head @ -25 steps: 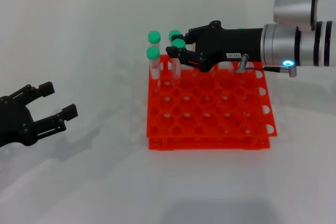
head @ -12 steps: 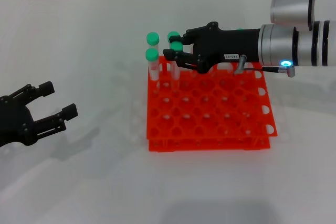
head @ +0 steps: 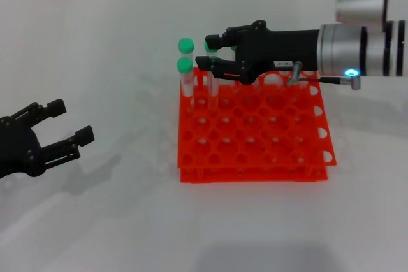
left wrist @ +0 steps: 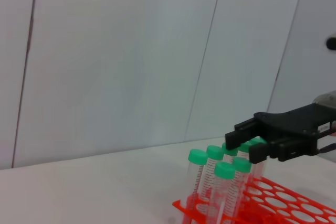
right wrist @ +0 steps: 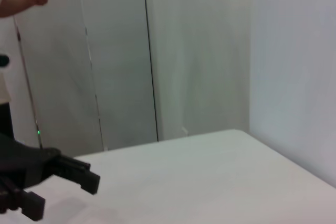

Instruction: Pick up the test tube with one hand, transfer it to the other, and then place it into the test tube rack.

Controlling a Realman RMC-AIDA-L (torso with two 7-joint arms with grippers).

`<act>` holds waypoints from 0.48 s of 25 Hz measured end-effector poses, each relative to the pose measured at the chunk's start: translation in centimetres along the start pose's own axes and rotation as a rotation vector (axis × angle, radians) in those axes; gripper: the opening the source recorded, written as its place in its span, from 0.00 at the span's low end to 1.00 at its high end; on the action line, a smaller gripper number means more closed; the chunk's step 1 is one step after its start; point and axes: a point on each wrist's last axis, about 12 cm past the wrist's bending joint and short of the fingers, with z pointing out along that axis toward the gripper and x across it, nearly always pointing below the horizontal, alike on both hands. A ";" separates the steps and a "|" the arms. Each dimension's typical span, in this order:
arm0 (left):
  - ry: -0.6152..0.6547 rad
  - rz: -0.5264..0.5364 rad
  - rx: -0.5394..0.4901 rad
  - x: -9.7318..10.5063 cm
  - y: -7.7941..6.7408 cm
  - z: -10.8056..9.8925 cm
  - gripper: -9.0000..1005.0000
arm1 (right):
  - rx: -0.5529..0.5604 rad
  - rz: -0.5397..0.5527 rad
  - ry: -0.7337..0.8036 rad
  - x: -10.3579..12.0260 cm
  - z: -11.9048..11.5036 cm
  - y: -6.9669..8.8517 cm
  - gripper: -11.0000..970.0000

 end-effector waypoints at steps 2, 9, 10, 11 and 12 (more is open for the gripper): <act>0.000 0.001 -0.001 0.0 0.0 0.0 0.88 | -0.003 0.006 -0.014 0.0 -0.7 0.2 0.46; -0.006 -0.021 -0.033 -0.3 0.5 -0.7 0.88 | 0.010 0.008 -0.057 1.6 -4.8 1.2 0.46; -0.005 -0.022 -0.033 -0.3 0.6 -0.7 0.88 | 0.009 0.012 -0.059 1.9 -5.4 1.4 0.46; -0.002 -0.021 -0.032 -0.3 0.6 -0.8 0.88 | 0.011 0.025 -0.066 2.3 -6.2 1.5 0.46; -0.001 -0.019 -0.032 -0.3 0.6 -0.8 0.88 | 0.015 0.037 -0.072 2.7 -6.9 1.6 0.47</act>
